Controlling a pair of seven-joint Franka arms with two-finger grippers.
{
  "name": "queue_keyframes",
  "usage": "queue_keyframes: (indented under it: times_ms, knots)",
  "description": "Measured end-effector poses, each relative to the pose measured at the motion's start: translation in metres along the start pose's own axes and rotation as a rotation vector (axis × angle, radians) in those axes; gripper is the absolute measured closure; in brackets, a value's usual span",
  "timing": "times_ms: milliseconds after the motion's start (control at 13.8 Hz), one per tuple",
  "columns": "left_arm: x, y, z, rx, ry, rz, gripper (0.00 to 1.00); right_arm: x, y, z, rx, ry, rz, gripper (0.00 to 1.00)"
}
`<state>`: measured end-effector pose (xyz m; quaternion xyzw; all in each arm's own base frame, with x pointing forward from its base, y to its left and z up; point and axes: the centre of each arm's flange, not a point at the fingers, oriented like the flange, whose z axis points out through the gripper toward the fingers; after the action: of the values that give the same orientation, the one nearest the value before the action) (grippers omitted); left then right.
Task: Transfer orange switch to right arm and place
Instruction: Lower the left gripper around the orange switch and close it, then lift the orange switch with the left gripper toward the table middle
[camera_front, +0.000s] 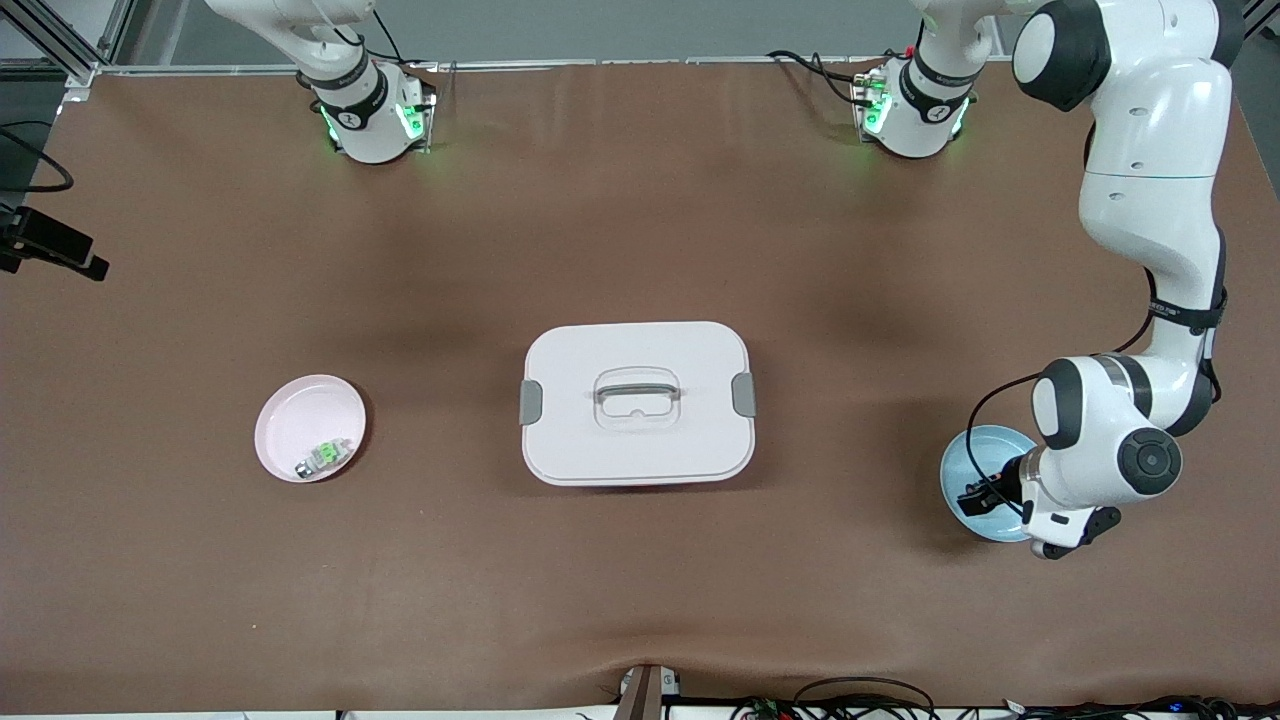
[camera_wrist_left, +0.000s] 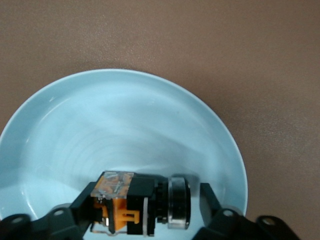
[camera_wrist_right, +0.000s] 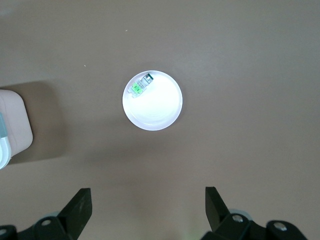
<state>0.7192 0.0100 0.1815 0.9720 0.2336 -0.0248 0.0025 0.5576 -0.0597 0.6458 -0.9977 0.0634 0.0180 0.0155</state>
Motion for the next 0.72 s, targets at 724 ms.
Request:
queue_keyframes:
  times_ms: [724]
  knots:
    - [0.002,-0.005,-0.025,0.014,-0.023,-0.009,0.28,0.000,0.003,0.000,0.000,-0.001,0.004,0.00]
